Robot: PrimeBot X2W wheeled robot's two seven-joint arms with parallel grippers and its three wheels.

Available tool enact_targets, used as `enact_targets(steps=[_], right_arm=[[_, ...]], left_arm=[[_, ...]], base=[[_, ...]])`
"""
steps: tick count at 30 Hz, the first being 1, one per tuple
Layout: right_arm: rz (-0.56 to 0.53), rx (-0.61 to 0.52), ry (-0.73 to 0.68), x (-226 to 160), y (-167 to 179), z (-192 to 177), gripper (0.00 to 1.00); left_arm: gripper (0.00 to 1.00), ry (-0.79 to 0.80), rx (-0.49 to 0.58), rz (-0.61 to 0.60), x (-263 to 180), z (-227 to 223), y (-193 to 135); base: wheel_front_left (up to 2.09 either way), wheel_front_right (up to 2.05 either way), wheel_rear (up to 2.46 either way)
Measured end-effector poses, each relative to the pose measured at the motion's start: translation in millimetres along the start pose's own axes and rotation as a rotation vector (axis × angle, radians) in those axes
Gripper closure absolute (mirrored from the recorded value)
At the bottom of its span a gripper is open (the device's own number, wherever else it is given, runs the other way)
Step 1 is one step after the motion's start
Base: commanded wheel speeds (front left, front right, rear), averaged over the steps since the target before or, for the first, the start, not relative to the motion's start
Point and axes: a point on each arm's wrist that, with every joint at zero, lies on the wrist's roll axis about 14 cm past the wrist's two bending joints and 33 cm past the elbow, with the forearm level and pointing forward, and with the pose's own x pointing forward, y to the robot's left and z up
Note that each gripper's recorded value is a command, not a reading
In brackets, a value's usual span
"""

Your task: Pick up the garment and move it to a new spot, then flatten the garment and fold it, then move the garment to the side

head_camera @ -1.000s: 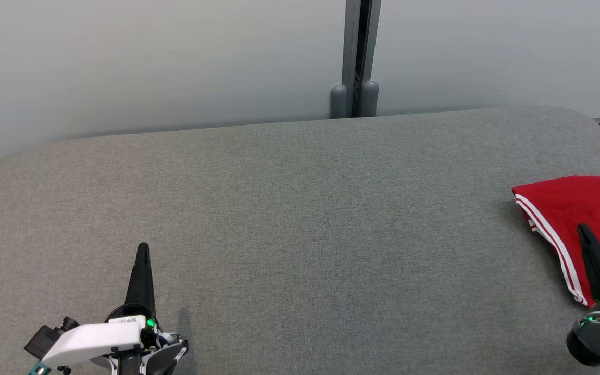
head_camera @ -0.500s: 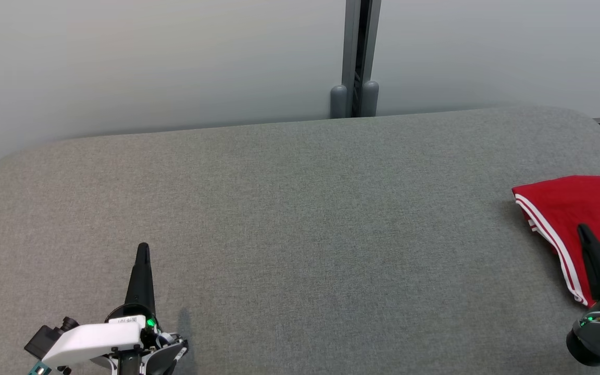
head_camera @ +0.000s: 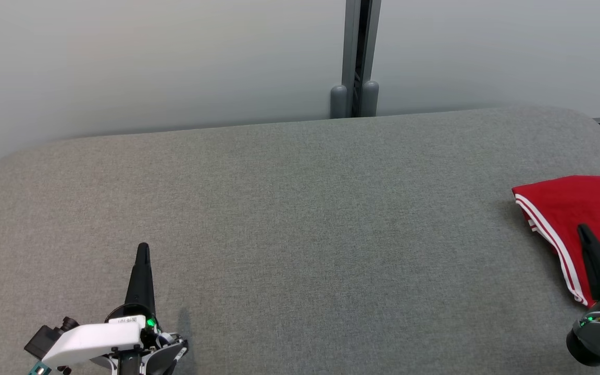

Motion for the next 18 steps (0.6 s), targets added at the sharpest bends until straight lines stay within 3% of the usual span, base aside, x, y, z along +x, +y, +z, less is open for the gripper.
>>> enact_targets(steps=[18], right_arm=[[0.0, 0.0, 0.001, 0.0, 0.0, -0.1, 1.0]], left_arm=[[1.0, 0.0, 0.0, 0.0, 0.0, 0.0, 0.0]], base=[[0.0, 0.0, 0.0]])
